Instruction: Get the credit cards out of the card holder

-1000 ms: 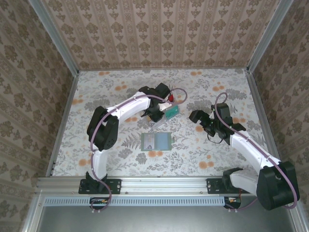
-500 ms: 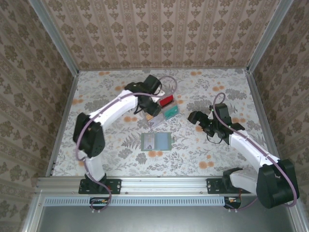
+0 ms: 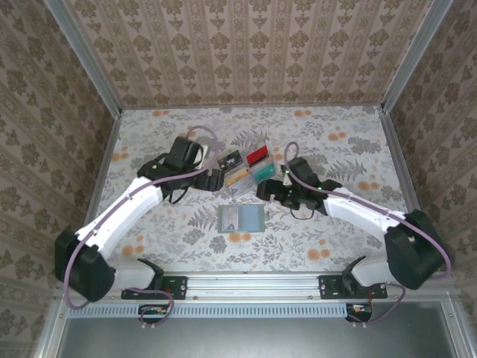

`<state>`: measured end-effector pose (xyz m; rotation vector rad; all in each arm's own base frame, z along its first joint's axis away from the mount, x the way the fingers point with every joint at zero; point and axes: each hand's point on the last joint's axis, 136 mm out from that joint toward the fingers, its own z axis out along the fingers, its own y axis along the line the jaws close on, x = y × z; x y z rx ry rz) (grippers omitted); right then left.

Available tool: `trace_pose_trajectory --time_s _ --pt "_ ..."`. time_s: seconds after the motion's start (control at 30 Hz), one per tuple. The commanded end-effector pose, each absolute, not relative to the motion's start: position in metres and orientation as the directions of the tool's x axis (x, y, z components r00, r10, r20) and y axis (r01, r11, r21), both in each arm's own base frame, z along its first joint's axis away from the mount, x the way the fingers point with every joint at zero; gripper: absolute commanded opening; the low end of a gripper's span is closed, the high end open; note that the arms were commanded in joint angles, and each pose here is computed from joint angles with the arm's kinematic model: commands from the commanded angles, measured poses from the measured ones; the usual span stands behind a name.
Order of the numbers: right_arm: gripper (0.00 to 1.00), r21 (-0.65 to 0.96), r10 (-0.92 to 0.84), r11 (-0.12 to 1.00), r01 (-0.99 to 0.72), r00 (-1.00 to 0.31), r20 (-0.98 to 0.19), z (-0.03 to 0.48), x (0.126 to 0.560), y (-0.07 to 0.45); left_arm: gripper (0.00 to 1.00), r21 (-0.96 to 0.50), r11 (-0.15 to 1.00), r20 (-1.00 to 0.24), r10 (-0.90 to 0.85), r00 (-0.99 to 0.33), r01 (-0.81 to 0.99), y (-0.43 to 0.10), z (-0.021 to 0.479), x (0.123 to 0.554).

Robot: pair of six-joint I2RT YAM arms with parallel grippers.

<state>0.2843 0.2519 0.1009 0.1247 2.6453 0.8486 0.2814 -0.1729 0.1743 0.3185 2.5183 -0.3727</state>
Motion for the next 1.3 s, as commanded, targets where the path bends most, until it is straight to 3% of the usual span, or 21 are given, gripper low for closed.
trace_pose_trajectory --time_s 0.0,0.3,0.67,1.0,1.27 --pt "0.81 0.553 0.141 0.832 -0.041 -0.949 -0.283 0.094 0.282 0.281 1.0 -0.323 0.924 -0.558 -0.009 -0.83 0.207 -0.169 0.176 0.274" --pt "0.59 0.532 0.062 0.846 -0.026 -0.987 -0.146 0.06 0.27 0.342 1.0 -0.458 0.888 -0.412 -0.172 -0.895 0.041 -0.161 0.132 0.241" --pt "0.46 0.493 0.054 0.87 0.01 -0.996 -0.074 0.034 0.267 0.347 0.84 -0.602 0.796 -0.245 -0.251 -0.936 -0.056 -0.182 0.097 0.224" --pt "0.41 0.472 0.04 0.881 0.005 -0.997 -0.065 0.025 0.264 0.342 0.51 -0.631 0.772 -0.15 -0.218 -0.964 -0.076 -0.207 0.078 0.225" --pt "0.39 0.47 0.033 0.882 -0.005 -0.997 -0.073 0.023 0.263 0.339 0.25 -0.572 0.817 -0.102 -0.164 -0.981 -0.077 -0.213 0.048 0.222"
